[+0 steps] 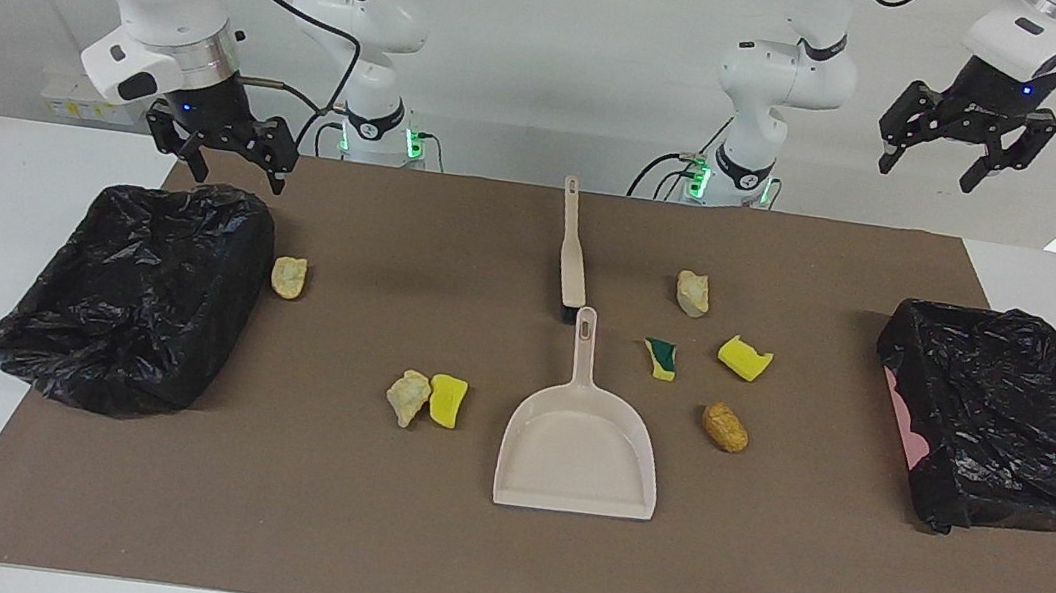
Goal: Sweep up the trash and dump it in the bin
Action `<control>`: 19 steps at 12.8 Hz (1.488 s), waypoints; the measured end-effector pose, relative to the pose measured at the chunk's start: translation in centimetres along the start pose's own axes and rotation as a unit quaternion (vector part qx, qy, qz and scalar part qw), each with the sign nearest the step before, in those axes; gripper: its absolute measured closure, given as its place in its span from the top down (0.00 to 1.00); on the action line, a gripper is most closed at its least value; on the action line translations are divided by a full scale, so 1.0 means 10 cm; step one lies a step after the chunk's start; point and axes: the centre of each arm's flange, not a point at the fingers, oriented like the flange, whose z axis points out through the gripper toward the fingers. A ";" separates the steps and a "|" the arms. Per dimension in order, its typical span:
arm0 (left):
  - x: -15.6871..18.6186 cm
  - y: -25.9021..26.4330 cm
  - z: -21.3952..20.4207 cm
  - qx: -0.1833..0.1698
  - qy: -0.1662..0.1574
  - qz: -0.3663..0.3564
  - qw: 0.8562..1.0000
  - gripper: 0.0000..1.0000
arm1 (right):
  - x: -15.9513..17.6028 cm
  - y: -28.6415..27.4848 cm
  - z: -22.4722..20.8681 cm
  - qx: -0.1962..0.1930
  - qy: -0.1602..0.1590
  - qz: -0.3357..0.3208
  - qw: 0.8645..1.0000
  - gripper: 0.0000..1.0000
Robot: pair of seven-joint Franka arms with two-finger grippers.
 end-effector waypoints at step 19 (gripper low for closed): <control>-0.39 1.73 1.34 -0.020 -0.044 0.045 0.998 1.00 | 0.11 -0.46 0.32 0.045 -0.015 -0.016 0.999 1.00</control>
